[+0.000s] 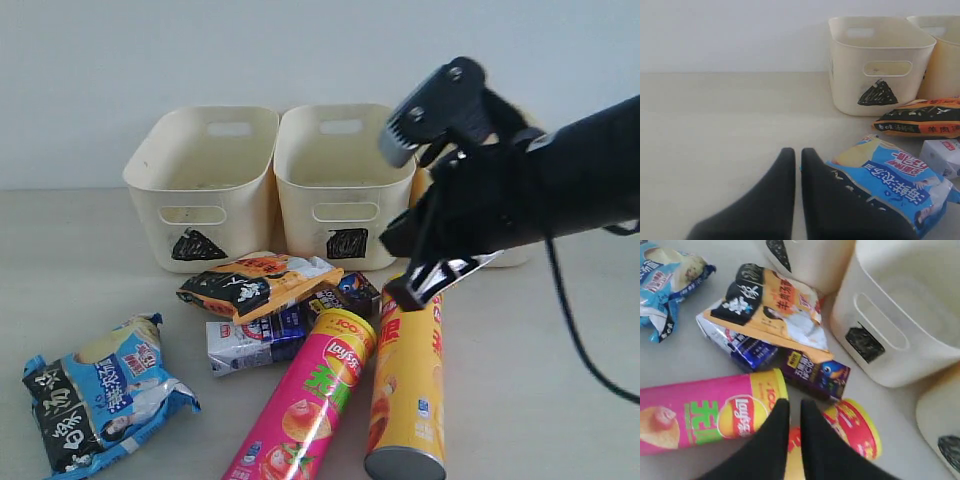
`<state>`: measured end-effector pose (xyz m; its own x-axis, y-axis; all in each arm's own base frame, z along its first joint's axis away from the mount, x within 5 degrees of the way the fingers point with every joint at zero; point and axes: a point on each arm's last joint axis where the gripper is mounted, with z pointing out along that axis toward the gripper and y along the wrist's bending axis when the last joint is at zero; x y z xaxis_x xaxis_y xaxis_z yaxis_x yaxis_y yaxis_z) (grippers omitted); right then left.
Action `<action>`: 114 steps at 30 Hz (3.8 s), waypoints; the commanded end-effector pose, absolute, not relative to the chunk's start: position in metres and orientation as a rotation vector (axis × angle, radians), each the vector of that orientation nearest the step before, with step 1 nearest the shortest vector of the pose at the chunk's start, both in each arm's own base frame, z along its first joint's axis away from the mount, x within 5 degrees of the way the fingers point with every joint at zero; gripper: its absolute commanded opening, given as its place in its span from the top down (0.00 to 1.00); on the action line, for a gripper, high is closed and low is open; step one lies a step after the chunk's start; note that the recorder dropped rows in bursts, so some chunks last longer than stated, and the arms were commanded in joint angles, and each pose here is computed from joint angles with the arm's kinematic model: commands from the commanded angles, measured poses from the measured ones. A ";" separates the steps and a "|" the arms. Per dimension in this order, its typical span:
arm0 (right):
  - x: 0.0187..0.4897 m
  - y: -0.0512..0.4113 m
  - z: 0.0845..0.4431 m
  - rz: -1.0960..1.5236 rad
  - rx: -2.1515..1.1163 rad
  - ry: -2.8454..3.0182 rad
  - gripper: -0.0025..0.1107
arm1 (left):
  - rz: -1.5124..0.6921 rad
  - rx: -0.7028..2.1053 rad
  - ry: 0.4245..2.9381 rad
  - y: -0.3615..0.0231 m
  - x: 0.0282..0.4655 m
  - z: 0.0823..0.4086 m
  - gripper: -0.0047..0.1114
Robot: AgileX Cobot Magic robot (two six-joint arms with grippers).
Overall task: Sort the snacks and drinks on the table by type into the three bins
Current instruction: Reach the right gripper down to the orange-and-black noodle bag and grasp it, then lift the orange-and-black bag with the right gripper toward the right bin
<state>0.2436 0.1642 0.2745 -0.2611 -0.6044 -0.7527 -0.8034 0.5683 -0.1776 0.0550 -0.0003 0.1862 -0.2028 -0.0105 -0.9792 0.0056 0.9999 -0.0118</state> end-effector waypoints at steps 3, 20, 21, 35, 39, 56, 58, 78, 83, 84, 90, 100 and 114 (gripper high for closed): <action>0.248 0.212 0.246 0.251 -1.188 1.879 0.48 | -0.018 -0.012 1.760 0.000 0.055 0.188 0.92; 0.296 0.293 0.209 0.326 -1.289 1.903 0.29 | -0.018 -0.012 1.762 0.000 0.055 0.188 0.92; 0.298 0.296 0.207 0.330 -1.298 1.904 0.29 | -0.018 -0.012 1.760 0.000 0.055 0.188 0.92; 0.320 0.321 0.181 0.306 -1.408 1.890 0.29 | -0.018 -0.012 1.762 0.000 0.055 0.188 0.92; 0.324 0.322 0.172 0.260 -1.428 1.869 0.29 | -0.018 -0.012 1.762 0.000 0.055 0.188 0.92; 0.349 0.306 0.152 0.170 -1.352 1.883 0.33 | -0.018 -0.012 1.761 0.000 0.055 0.188 0.92; 0.350 0.304 0.150 0.174 -1.359 1.898 0.38 | -0.018 -0.012 1.761 0.000 0.055 0.188 0.92; 0.340 0.293 0.196 0.105 -1.500 1.802 0.26 | -0.018 -0.012 1.760 0.000 0.055 0.188 0.92; 0.319 0.282 0.215 0.086 -1.797 1.742 0.26 | -0.018 -0.012 1.760 0.000 0.055 0.188 0.92; 0.316 0.280 0.213 0.083 -1.872 1.727 0.26 | -0.018 -0.012 1.762 0.000 0.055 0.188 0.92; 0.320 0.274 0.212 -0.082 -2.037 1.571 0.26 | -0.018 -0.012 1.760 0.000 0.055 0.188 0.92; 0.330 0.281 0.192 -0.136 -2.043 1.498 0.26 | -0.018 -0.012 1.760 0.000 0.055 0.188 0.92; 0.346 0.291 0.160 -0.238 -2.036 1.354 0.26 | -0.018 -0.012 1.760 0.000 0.055 0.188 0.92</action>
<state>0.3433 0.2903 0.1678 0.4358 -0.8740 -0.2148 -0.7610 -0.2304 -0.6065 0.0550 -0.0003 0.1862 -0.2028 -0.0105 -0.9792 0.0056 0.9999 -0.0118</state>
